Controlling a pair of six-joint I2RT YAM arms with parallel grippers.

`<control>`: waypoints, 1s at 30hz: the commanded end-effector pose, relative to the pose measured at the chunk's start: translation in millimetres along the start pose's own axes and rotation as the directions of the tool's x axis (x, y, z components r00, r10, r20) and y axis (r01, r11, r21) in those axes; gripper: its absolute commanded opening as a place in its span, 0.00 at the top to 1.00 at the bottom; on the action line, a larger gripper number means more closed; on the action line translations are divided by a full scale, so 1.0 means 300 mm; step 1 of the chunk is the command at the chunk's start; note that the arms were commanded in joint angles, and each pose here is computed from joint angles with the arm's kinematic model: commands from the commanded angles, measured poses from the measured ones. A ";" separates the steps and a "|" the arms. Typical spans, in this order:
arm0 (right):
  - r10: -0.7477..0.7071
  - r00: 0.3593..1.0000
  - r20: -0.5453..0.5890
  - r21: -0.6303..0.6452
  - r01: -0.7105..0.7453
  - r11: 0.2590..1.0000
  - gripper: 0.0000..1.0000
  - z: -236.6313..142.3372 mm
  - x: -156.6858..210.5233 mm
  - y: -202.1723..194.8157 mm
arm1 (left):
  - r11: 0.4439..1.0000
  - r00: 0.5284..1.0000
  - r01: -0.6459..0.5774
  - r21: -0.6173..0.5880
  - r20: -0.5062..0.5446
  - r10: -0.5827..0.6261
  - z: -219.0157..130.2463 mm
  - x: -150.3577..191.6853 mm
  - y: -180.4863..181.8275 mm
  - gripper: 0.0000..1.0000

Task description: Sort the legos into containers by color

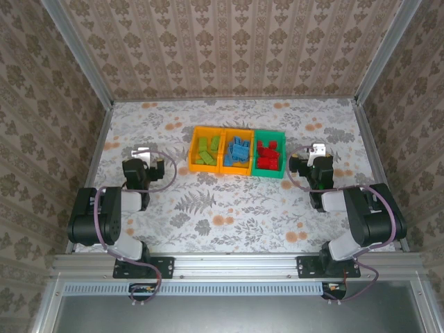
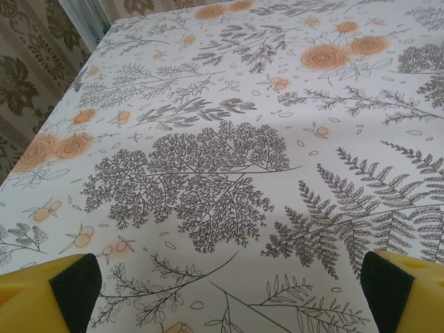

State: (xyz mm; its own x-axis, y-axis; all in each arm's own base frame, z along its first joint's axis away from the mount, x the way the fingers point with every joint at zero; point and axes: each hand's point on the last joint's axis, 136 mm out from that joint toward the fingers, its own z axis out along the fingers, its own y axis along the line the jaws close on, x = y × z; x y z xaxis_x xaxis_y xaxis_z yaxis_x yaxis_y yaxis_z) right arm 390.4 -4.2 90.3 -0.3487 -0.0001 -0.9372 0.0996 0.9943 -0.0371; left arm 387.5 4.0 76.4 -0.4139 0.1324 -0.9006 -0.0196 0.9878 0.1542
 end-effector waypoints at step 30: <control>0.008 1.000 0.016 -0.018 -0.008 1.000 0.00 0.014 -0.036 0.000 | 0.999 0.997 0.041 0.022 0.065 -0.043 0.008 -0.072 -0.001 0.00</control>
